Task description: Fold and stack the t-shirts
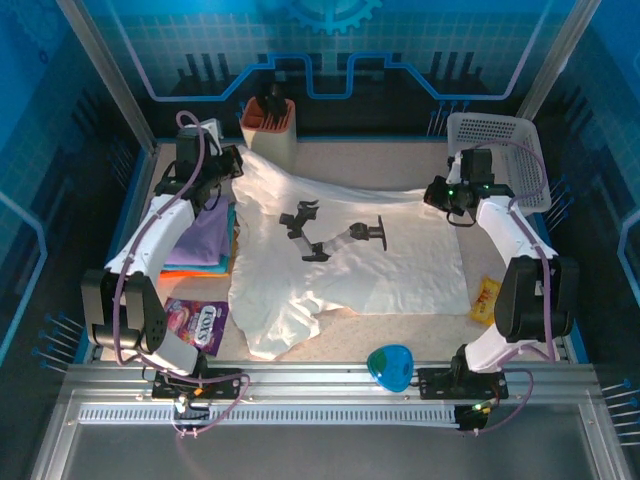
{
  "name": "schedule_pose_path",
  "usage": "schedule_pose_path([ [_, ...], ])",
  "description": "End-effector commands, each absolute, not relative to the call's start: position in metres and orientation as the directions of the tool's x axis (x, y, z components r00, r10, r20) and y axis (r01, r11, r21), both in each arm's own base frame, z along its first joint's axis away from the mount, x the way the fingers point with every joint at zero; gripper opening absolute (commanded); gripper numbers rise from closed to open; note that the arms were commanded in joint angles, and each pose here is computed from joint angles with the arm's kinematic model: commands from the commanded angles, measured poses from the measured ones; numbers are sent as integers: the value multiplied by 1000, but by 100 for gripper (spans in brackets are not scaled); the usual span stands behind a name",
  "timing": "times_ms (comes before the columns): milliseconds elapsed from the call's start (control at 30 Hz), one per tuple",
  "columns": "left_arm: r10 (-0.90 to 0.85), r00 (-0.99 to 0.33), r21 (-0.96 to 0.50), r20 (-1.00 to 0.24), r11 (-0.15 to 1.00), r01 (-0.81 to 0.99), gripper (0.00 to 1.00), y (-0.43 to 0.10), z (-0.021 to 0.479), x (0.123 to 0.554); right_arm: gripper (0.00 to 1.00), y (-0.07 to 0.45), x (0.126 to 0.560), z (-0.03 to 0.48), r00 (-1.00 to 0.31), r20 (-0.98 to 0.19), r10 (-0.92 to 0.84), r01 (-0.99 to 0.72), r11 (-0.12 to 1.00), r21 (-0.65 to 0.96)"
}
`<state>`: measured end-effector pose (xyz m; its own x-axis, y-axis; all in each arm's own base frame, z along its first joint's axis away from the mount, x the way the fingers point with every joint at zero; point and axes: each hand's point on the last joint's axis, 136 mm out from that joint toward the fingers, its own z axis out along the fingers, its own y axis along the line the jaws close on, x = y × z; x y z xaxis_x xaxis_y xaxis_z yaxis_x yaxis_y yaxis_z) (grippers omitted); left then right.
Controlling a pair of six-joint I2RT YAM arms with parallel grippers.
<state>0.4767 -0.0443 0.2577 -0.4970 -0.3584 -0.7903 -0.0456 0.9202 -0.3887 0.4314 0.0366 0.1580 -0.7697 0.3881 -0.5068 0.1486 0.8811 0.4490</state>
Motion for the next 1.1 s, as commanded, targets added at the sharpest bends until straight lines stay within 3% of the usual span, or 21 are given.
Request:
schedule_pose_path([
  [0,-401,-471,-437,-785,899,-36,0,-44,257,477,0,25,439,157,-762,-524,381,137,885,444],
  [600,-490,-527,-499,-695,855,-137,0,-41,206,433,1,17,428,108,-833,-413,369,205,898,388],
  [1067,-557,-589,-503,-585,819,-276,0,-46,171,370,5,14,404,93,-874,-342,346,237,917,322],
])
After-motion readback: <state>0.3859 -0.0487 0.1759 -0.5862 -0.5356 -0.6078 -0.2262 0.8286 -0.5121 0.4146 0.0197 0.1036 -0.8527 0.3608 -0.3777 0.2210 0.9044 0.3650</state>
